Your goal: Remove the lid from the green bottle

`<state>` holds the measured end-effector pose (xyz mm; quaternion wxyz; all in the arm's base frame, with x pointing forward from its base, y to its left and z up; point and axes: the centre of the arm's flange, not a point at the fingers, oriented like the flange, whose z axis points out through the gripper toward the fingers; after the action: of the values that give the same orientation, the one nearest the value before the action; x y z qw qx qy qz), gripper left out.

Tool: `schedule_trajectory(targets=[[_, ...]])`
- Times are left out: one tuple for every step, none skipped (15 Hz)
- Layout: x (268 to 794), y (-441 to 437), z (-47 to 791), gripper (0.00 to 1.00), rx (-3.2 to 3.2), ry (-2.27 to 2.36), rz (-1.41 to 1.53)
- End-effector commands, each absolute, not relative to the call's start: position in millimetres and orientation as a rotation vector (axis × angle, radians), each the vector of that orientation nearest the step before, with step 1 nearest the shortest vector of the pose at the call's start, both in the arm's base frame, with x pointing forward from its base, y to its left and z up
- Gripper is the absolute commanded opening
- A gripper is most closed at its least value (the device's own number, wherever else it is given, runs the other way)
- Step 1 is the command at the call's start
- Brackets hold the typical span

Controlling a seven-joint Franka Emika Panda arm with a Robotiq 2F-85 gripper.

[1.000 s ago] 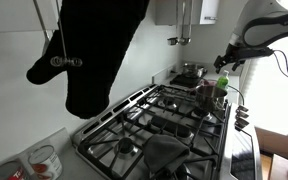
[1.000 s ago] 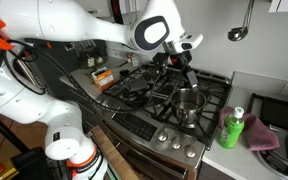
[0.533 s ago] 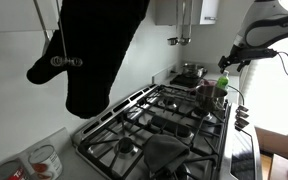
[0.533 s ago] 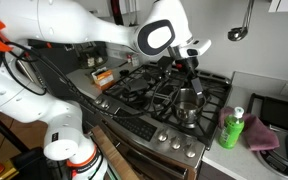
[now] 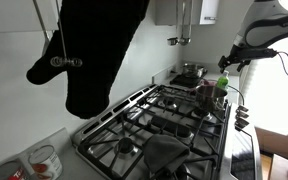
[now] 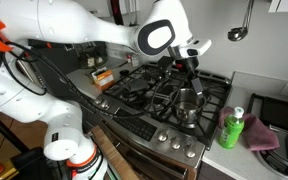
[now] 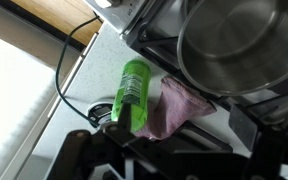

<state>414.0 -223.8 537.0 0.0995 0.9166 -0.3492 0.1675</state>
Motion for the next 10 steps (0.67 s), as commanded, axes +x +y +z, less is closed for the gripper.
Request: schedule_trajectory(targets=[[413.8,-248.5,542.0,1.0,2.679,-1.117,0.494],[411.5,-257.3,543.3,1.0,2.676,-1.131,0.494],[407.8,-270.0,546.1,1.0,2.683,-1.138,0.486],[405.3,-280.5,546.8,1.0,2.698,-1.146,0.477],[402.0,-292.8,546.7,1.0,2.73,-1.119,0.469],[400.3,-303.2,544.6,1.0,2.766,-1.088,0.466],[398.1,-316.8,544.4,1.0,2.842,-1.02,0.466],[395.3,-325.0,544.3,1.0,2.886,-0.975,0.474],[394.6,-336.8,545.2,1.0,2.942,-0.918,0.492],[392.9,-344.3,544.9,1.0,2.987,-0.871,0.494]])
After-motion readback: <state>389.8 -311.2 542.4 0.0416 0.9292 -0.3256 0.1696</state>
